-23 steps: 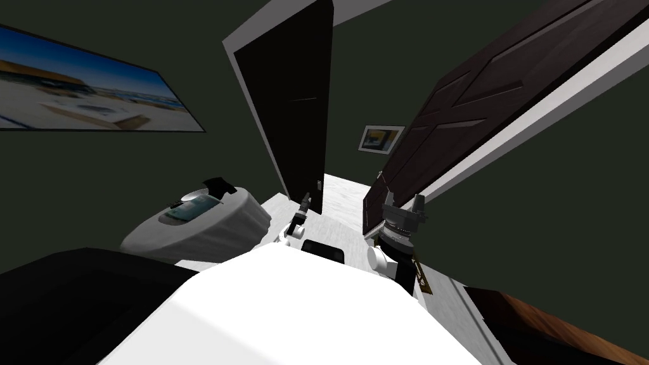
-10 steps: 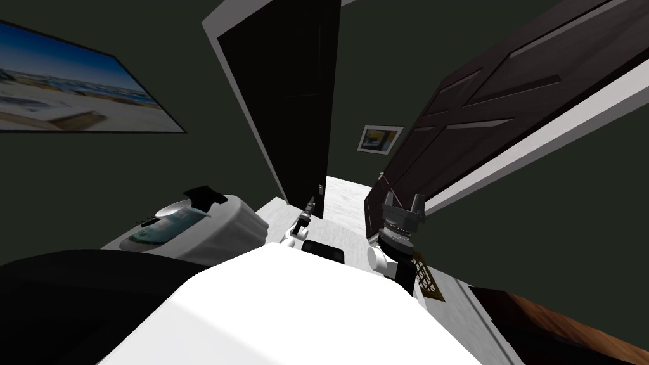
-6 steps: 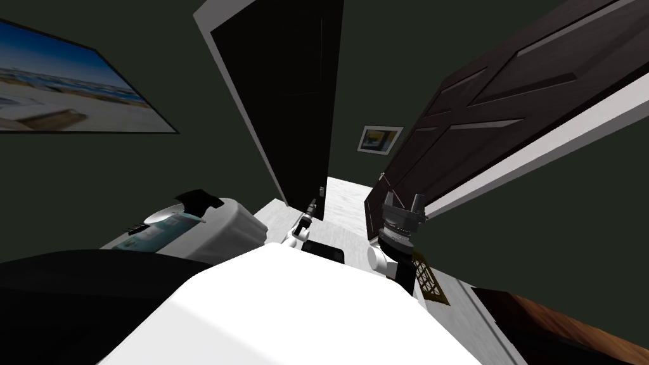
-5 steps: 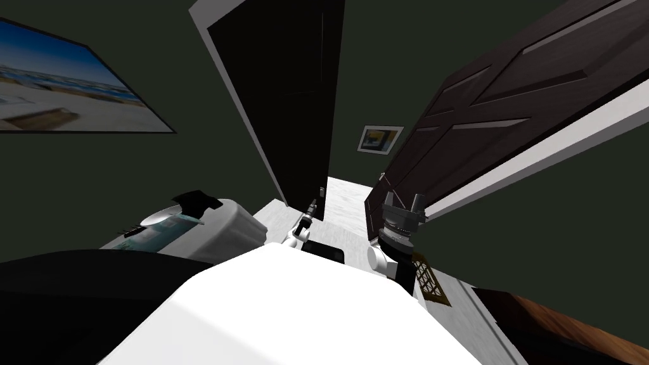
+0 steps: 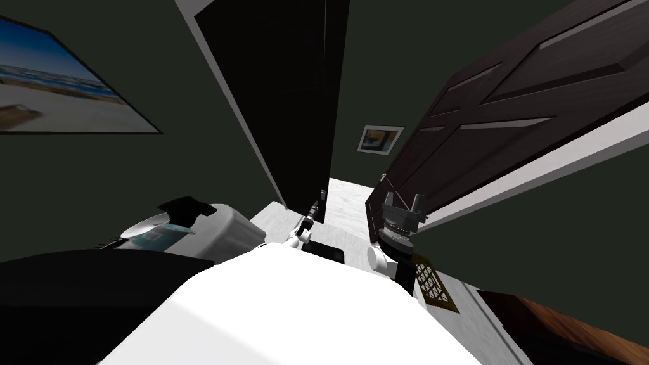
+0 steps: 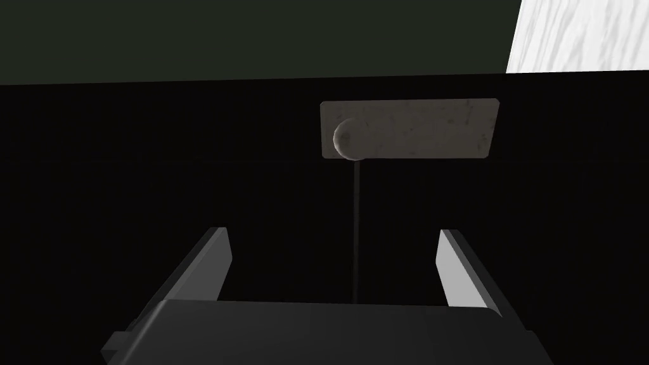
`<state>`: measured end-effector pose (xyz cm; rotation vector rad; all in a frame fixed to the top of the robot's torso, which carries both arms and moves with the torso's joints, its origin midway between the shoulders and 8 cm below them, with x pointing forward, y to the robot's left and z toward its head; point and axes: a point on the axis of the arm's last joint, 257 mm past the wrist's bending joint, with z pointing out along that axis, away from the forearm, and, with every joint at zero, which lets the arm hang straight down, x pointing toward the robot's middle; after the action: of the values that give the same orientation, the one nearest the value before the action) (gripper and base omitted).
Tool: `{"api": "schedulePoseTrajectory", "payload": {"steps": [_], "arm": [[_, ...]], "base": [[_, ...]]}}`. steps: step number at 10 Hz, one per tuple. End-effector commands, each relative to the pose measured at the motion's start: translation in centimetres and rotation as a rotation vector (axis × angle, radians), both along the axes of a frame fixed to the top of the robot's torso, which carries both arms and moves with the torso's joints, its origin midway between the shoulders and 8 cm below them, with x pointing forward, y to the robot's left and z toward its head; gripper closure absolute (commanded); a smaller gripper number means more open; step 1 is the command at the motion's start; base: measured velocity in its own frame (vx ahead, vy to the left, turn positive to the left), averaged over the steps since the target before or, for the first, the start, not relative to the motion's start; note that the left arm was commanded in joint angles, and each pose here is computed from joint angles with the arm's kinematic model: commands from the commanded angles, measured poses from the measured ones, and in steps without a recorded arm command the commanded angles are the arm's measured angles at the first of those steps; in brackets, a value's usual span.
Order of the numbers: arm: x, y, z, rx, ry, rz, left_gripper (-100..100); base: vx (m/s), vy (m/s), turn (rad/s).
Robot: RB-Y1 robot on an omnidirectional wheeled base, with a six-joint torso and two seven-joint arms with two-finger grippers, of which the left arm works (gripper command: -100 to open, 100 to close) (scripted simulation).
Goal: Push the door open
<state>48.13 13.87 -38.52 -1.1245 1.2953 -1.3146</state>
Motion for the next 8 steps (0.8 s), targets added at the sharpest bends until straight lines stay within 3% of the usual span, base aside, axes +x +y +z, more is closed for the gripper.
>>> {"api": "schedulePoseTrajectory", "payload": {"steps": [1,2,8], "arm": [[0.0,0.0,0.0,0.000,0.000,0.000,-100],[0.0,1.6,-0.3,0.025,0.000,0.008,-100],[-0.3,3.0,-0.5,0.040,0.000,0.021,-100]], "base": [[0.053,0.041,-0.013],[0.133,-0.013,-0.036],[0.155,-0.013,-0.021]]}}
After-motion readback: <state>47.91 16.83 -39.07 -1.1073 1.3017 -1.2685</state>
